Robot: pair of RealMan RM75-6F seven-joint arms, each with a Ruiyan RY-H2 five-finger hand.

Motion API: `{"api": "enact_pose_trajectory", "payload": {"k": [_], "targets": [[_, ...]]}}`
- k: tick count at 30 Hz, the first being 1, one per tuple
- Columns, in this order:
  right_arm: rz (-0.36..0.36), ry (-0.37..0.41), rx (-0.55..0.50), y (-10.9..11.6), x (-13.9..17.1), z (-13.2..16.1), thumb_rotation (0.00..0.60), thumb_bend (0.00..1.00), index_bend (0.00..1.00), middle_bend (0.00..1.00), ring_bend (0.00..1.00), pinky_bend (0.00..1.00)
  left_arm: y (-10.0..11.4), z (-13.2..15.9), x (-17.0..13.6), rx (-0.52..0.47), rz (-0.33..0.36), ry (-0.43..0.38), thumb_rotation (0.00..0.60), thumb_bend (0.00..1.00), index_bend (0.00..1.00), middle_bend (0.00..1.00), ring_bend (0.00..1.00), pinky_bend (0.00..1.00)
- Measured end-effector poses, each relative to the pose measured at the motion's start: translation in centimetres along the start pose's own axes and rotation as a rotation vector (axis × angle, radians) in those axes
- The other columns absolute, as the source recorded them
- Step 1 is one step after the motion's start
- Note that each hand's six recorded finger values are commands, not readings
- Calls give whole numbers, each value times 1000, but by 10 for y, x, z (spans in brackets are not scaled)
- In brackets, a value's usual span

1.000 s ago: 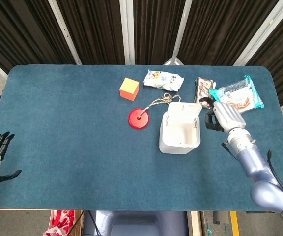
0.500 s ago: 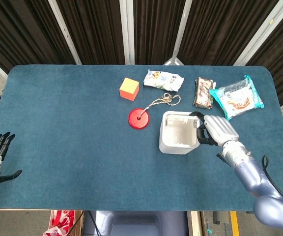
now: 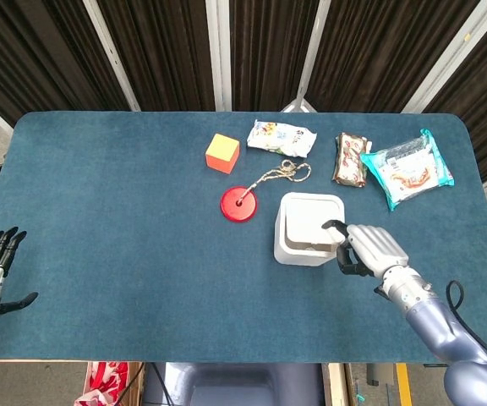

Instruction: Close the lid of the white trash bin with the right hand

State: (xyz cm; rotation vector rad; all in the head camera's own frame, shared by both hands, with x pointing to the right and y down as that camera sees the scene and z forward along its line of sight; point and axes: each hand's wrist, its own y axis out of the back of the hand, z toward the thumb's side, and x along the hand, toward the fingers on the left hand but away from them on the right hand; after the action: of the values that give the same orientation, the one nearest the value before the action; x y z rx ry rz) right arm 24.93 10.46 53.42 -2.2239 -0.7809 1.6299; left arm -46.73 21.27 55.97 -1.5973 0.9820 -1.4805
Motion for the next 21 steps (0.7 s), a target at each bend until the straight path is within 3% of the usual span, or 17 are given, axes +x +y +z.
{"api": "enact_pose_trajectory", "payload": {"k": [21], "targets": [[43, -24, 21, -30, -5, -9, 600, 746, 221, 777, 829, 757, 0, 0, 0, 7, 0, 0, 600, 0, 0, 0, 0, 0]]}}
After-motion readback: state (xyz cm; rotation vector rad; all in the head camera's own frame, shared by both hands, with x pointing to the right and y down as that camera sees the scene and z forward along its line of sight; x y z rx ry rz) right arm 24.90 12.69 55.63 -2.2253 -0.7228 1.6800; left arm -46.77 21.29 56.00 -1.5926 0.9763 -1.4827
